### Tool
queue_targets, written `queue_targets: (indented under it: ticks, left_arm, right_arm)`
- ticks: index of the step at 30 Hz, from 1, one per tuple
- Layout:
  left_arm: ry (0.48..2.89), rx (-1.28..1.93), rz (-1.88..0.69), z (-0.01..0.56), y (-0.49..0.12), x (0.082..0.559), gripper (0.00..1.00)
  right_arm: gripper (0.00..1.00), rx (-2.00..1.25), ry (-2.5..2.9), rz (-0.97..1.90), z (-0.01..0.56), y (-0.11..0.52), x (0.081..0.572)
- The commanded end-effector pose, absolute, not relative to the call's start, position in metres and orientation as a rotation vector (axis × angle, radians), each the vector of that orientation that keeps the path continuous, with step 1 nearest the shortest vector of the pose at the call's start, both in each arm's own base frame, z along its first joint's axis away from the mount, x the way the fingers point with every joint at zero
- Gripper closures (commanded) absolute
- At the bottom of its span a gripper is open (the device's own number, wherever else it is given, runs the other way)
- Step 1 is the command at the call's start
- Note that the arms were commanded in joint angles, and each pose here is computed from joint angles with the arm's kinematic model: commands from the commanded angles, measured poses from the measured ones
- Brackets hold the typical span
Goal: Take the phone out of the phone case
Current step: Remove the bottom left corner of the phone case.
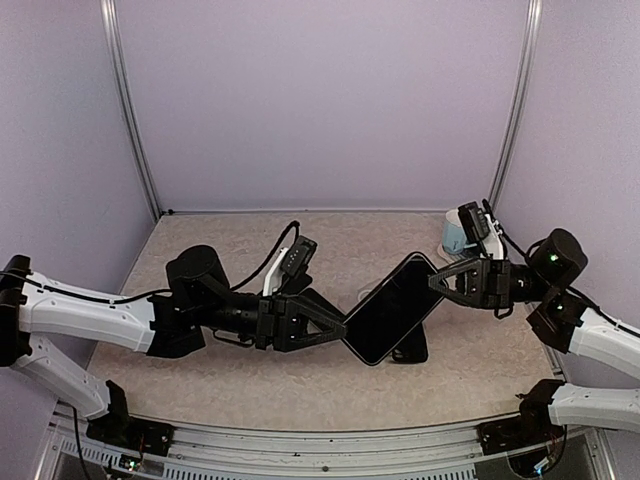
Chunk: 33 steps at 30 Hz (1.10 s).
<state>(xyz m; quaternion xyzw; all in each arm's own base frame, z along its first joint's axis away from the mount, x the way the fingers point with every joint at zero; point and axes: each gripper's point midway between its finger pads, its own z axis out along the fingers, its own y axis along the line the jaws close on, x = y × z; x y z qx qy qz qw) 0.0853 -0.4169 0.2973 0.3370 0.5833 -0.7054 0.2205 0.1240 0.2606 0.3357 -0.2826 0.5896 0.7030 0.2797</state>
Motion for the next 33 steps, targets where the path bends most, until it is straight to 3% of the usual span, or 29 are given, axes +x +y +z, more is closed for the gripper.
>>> queue_targets:
  ticks: [1, 9, 16, 33]
  left_arm:
    - [1.484, 0.971, -2.01, 0.328, -0.416, 0.074, 0.77]
    - [1.358, 1.092, -2.099, 0.356, -0.424, 0.044, 0.82]
    - [1.187, 1.182, -2.201, 0.392, -0.42, 0.02, 0.82]
    - [1.104, 1.185, -2.251, 0.41, -0.429, 0.012, 0.93]
  right_arm:
    - [1.0, -0.83, 1.44, 1.886, 0.367, 0.256, 0.112]
    - [1.0, -0.859, 1.416, 1.912, 0.368, 0.255, 0.106]
    - [1.0, -0.887, 1.435, 1.939, 0.357, 0.254, 0.101]
    - [1.0, -0.88, 1.42, 1.991, 0.362, 0.249, 0.087]
